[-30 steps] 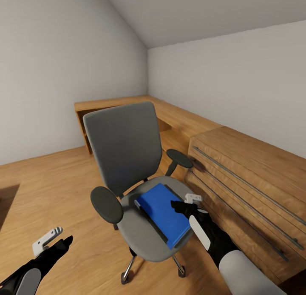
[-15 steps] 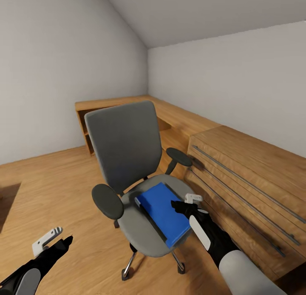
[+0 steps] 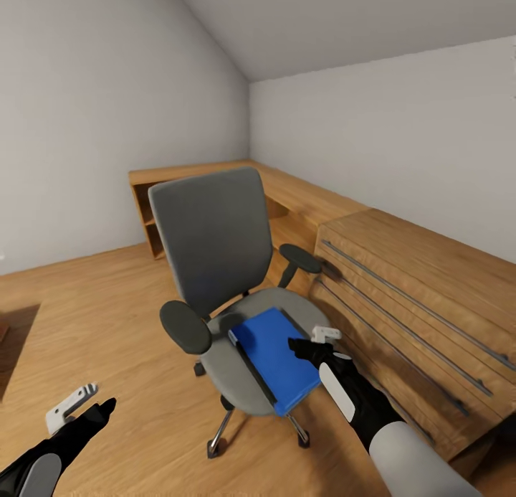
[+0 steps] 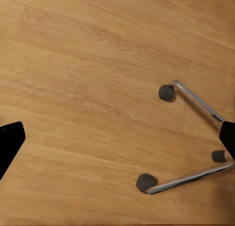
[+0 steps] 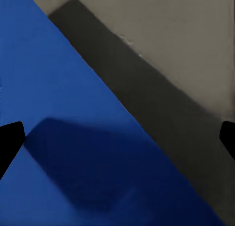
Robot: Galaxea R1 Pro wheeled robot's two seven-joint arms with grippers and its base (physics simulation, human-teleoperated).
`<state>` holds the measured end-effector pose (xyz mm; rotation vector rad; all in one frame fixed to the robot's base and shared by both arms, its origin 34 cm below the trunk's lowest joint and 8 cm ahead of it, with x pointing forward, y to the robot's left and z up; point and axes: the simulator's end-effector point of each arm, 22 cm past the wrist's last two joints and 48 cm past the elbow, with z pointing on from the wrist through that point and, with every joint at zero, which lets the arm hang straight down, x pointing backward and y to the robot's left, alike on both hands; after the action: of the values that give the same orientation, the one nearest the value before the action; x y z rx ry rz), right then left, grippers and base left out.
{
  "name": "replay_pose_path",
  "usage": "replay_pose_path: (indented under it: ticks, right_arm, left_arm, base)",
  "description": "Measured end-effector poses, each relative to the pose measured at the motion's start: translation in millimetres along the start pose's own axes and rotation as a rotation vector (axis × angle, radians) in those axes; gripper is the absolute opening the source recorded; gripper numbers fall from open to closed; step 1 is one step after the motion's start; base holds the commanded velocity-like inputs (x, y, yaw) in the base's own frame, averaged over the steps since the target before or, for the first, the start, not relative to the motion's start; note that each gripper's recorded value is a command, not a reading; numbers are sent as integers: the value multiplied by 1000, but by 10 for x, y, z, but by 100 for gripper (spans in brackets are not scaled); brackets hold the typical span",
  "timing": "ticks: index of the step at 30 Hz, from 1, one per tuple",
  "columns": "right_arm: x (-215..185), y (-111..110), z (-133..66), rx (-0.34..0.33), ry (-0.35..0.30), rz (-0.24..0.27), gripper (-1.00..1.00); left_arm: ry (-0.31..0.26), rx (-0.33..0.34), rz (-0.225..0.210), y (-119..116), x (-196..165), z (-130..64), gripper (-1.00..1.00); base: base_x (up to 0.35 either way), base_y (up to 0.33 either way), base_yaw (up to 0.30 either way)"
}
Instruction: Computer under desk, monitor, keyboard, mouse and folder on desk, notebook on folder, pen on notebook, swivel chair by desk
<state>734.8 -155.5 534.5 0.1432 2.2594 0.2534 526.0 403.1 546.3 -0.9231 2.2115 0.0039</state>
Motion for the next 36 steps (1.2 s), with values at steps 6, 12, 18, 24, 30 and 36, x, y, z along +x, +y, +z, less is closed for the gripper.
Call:
replay_pose_path:
  ticks: [6, 12, 18, 24, 30, 36]
  right_arm:
    - [-15, 4, -5, 0, -3, -1, 100]
    - [-6, 5, -3, -1, -2, 1, 100]
    - [-19, -1, -25, 4, 7, 2, 100]
    - [-162, 8, -90, 6, -1, 8, 100]
    - [-473, -6, -163, 12, -86, 28, 100]
    - [-632, 11, -230, 14, -110, 33, 100]
  left_arm:
    - [-1, -1, -1, 5, -4, -2, 100]
    - [0, 0, -2, 2, 1, -3, 100]
    - [2, 2, -3, -28, -39, -40, 100]
    - [2, 1, -3, -74, -130, -118, 100]
    - [4, 1, -2, -120, -212, -193, 100]
    - [6, -1, -2, -160, -289, -265, 100]
  base:
    - [-100, 0, 0]
    - [-7, 0, 0]
    - [0, 0, 0]
    - [0, 0, 0]
    - [0, 0, 0]
    - [0, 0, 0]
